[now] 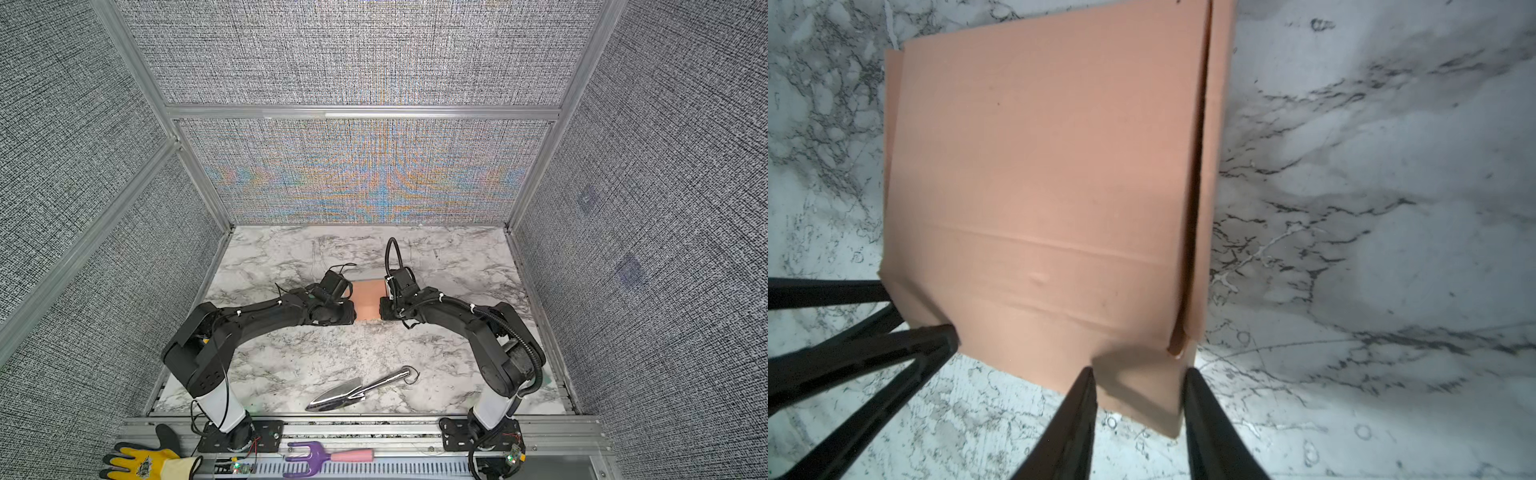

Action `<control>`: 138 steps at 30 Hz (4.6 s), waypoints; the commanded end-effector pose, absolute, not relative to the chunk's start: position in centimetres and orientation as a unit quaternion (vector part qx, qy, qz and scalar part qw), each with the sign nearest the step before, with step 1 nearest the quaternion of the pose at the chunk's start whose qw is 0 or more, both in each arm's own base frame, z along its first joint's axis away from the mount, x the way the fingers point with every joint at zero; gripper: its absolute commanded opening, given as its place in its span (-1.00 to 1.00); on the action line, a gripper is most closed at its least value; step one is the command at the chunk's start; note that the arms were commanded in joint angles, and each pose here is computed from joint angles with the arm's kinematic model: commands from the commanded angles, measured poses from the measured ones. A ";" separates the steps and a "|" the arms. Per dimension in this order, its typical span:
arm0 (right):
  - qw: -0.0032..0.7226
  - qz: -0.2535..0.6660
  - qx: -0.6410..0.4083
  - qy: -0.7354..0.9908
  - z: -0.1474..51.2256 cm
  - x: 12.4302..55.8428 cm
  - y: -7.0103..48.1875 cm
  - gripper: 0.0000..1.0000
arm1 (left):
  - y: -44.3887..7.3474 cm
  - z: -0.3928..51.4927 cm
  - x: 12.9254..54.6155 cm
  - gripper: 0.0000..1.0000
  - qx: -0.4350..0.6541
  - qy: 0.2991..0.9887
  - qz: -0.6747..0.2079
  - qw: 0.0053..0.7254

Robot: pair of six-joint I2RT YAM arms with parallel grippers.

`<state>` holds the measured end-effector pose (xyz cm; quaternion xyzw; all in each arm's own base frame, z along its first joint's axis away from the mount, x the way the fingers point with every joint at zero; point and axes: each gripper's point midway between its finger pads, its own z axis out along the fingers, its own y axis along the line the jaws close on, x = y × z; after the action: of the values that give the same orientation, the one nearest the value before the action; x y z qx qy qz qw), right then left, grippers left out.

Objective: Fold the paper box

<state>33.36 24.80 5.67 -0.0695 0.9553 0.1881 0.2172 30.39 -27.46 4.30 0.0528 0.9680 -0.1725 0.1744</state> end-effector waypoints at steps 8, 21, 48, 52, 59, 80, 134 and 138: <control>0.235 0.184 -0.071 0.952 5.1 34.0 24.8 -0.39 | -27.3 4.0 31.2 -0.05 0.060 0.968 -0.157 0.185; 0.283 0.179 -0.081 0.939 7.6 34.4 24.2 -0.41 | -27.1 5.8 31.6 -0.02 0.071 0.963 -0.160 0.206; 0.305 0.190 -0.129 0.924 10.6 43.8 26.8 -0.17 | -31.1 8.6 27.9 -0.14 0.229 0.911 -0.233 0.252; 0.306 0.196 -0.140 0.921 10.0 45.0 27.6 -0.17 | -32.1 8.0 28.2 -0.14 0.234 0.911 -0.234 0.247; 0.307 0.201 -0.143 0.919 9.1 47.4 28.2 -0.16 | -32.5 7.1 28.8 -0.15 0.231 0.915 -0.226 0.240; 0.261 0.246 -0.135 0.924 5.8 47.0 29.1 -0.16 | -29.5 4.1 30.7 -0.21 0.168 0.941 -0.191 0.224; 0.315 0.226 -0.014 0.922 8.5 43.3 23.2 -0.29 | -25.2 3.5 32.9 -0.24 0.106 0.950 -0.203 0.212; 0.309 0.231 -0.010 0.923 7.7 43.5 23.2 -0.29 | -25.7 2.9 33.6 -0.26 0.107 0.952 -0.202 0.204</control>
<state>42.90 23.13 7.48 -0.0185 0.9266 0.2273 0.2992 33.15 -25.35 2.88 0.1125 0.9520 -0.1968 0.2057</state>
